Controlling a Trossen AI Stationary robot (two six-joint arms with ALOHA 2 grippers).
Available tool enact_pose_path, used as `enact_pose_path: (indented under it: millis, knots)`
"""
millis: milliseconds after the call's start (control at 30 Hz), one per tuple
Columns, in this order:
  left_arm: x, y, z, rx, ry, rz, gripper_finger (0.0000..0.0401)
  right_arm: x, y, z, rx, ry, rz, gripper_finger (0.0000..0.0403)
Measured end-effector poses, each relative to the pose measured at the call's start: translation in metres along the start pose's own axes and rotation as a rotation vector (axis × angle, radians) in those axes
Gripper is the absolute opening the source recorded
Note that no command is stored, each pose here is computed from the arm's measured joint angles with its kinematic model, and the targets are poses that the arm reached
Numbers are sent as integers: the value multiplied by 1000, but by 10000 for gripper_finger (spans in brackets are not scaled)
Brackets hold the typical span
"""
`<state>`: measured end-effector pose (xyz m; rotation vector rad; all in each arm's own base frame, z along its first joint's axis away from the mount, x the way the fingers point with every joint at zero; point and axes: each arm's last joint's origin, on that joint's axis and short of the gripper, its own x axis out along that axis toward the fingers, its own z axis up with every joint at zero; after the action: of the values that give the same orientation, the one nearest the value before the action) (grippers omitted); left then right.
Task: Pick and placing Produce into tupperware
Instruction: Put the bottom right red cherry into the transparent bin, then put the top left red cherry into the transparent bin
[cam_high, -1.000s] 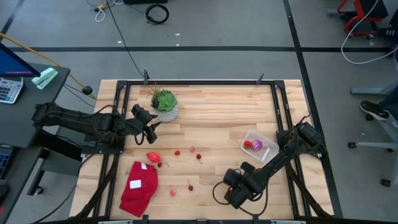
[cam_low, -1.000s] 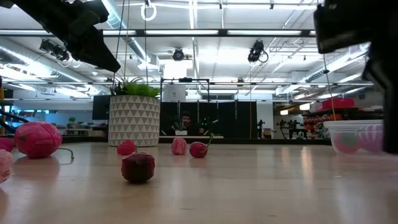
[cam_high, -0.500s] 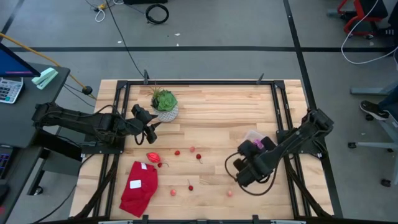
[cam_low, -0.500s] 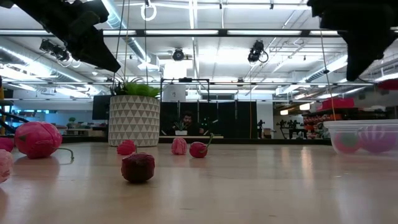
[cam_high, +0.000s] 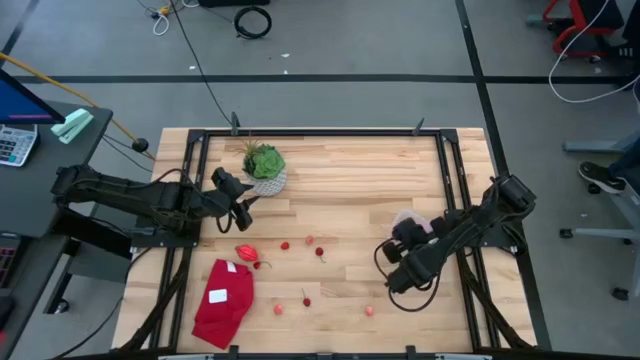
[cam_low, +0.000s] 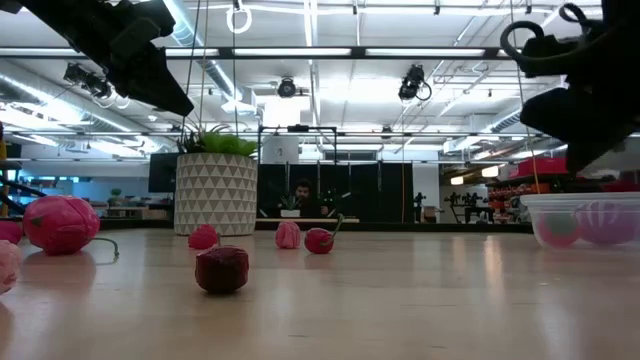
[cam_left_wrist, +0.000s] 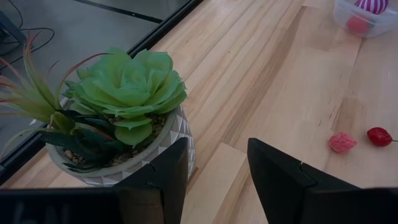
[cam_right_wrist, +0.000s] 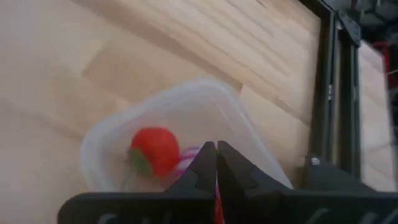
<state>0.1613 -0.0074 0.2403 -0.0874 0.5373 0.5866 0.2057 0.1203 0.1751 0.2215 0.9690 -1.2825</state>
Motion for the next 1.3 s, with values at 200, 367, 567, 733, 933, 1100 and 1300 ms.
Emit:
enact_pose_path:
  millis: [200, 367, 567, 733, 933, 1100, 1300]
  knots:
    - [0, 0, 0, 0, 0, 0, 172, 17, 4, -13, 68, 7, 97, 6]
    - [0, 0, 0, 0, 0, 0, 172, 27, 5, -19, 72, -6, 129, 10]
    - [0, 0, 0, 0, 0, 0, 172, 26, 6, -19, 7, -2, 132, 40]
    - [0, 0, 0, 0, -1, 0, 172, 21, 8, -16, 5, 3, 143, 91]
    - [0, -2, 4, -62, -32, -24, 172, -6, 13, 4, -8, -59, 160, 126]
    - [-1, -10, 5, -129, 35, -255, 172, -44, 22, 41, -134, -147, 228, 130]
    - [5, -27, -4, -180, 172, -388, 172, -85, 28, 87, -215, -278, 329, 131]
